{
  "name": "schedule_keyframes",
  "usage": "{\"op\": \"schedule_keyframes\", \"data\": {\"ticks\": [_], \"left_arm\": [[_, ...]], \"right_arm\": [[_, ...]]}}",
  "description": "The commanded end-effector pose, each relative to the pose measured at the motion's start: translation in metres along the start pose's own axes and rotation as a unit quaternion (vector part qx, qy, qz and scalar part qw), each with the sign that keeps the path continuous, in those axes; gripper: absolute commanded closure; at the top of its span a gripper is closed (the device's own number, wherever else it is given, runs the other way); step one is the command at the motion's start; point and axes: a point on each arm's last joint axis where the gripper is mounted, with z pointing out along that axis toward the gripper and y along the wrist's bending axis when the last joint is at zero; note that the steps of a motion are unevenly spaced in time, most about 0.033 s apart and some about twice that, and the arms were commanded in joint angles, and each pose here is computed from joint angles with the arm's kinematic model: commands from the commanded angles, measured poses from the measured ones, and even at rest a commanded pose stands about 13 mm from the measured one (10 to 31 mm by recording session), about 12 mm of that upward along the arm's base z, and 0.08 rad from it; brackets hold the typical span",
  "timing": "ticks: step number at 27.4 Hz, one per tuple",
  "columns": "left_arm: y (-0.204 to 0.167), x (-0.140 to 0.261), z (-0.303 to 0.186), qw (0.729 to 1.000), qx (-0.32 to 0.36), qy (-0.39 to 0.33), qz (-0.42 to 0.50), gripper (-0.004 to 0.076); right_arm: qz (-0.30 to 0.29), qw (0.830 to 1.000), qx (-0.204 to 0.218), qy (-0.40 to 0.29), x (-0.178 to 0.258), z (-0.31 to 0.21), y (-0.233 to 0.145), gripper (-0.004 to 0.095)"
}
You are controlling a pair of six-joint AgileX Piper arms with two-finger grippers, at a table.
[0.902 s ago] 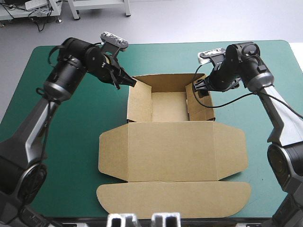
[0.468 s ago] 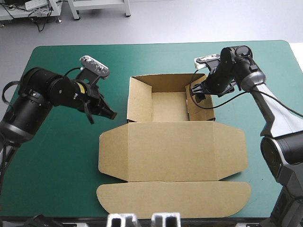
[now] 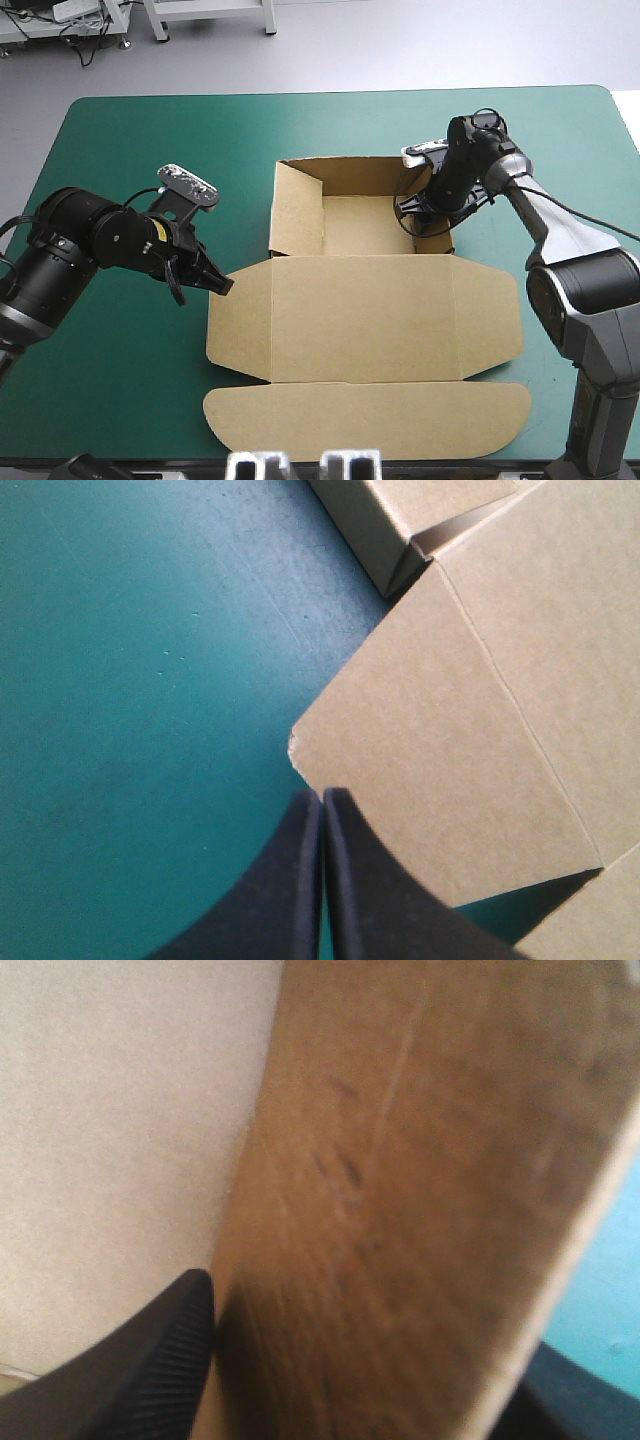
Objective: Fold the box
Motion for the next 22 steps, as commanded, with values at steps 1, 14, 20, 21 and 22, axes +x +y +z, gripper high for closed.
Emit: {"op": "schedule_keyframes", "data": {"ticks": [1, 14, 20, 21, 22], "left_arm": [[-0.001, 0.001, -0.014, 1.0, 0.001, -0.02, -0.005, 0.0732], [0.001, 0.003, -0.014, 1.0, -0.014, -0.006, 0.004, 0.0731], [0.003, 0.001, -0.014, 1.0, -0.022, -0.015, 0.007, 0.0731], [0.003, 0.001, -0.014, 1.0, -0.022, -0.016, 0.007, 0.0731], [0.003, 0.001, -0.014, 1.0, -0.022, -0.017, 0.007, 0.0732]], "right_arm": [[-0.009, 0.999, 0.003, -0.034, -0.002, -0.02, -0.001, 0.0586], [0.002, 0.993, 0.098, -0.062, -0.007, -0.053, -0.043, 0.0928], [0.095, 0.98, 0.137, -0.109, 0.011, -0.087, -0.129, 0.0928], [0.111, 0.977, 0.142, -0.11, 0.016, -0.09, -0.142, 0.0928], [0.123, 0.975, 0.146, -0.111, 0.021, -0.093, -0.152, 0.0928]]}}
